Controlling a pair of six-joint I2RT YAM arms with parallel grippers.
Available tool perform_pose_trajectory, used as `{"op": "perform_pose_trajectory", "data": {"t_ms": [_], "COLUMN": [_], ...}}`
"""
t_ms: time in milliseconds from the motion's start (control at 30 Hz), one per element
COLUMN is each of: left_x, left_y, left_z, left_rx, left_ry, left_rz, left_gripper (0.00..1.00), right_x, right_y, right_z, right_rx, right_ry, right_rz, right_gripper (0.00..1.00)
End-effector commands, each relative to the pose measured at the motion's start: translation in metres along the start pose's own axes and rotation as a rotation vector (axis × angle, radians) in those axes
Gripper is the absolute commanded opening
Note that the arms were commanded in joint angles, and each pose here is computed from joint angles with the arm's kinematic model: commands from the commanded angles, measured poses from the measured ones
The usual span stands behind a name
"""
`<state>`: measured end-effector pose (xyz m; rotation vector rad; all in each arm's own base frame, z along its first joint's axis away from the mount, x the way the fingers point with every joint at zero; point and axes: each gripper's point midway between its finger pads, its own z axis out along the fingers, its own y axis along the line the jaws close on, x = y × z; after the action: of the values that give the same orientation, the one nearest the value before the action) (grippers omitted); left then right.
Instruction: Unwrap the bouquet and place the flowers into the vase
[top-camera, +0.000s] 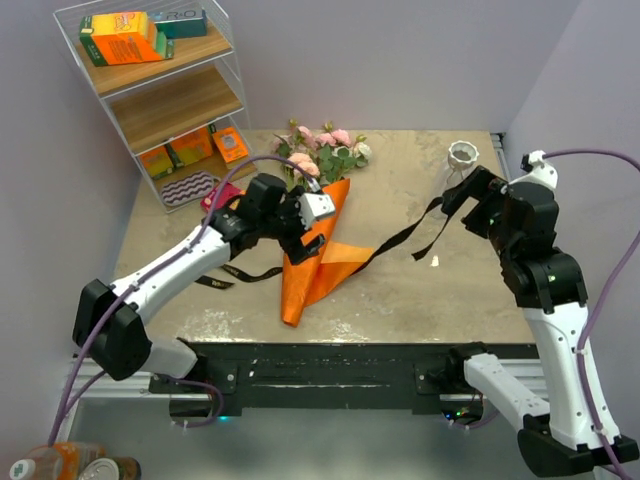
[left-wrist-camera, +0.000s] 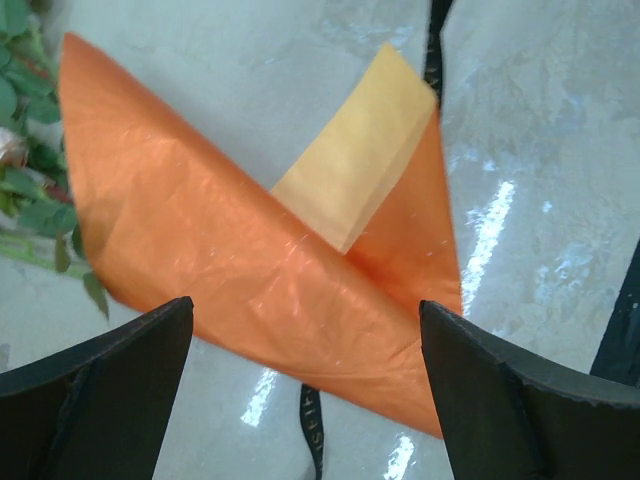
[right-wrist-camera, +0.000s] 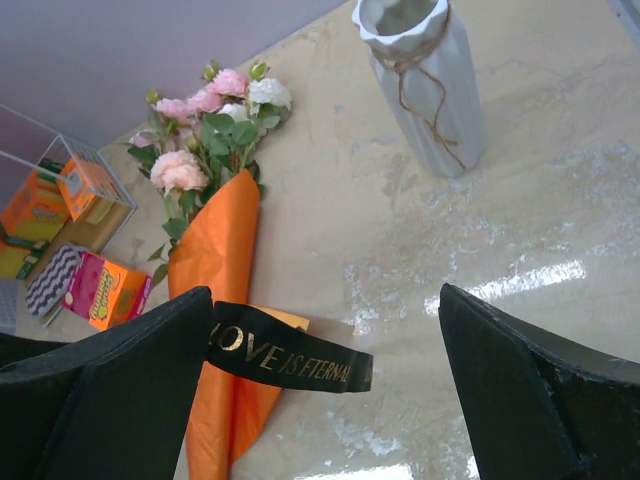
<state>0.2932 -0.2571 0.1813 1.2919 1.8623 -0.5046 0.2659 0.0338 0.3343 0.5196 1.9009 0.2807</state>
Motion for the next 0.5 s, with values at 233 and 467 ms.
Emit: {"op": "perform_pose_trajectory", "data": {"t_ms": [233,467], "left_x": [0.0,0.022], "left_y": [-0.042,-0.031], "left_z": [0.112,0.15], "left_rx": [-0.024,-0.085], "left_ry": [0.133,0.206], "left_rz": [0.15,0.137], "left_gripper": [0.99,0.99], "right_x": [0.022,0.029], "right_y": [-0.021,-0.029], "right_z": [0.001,-0.005], "right_rx": [0.06,0.067], "right_ry": [0.022,0.025], "right_rz": [0.003,-0.008], "right_gripper": [0.99,0.99]}}
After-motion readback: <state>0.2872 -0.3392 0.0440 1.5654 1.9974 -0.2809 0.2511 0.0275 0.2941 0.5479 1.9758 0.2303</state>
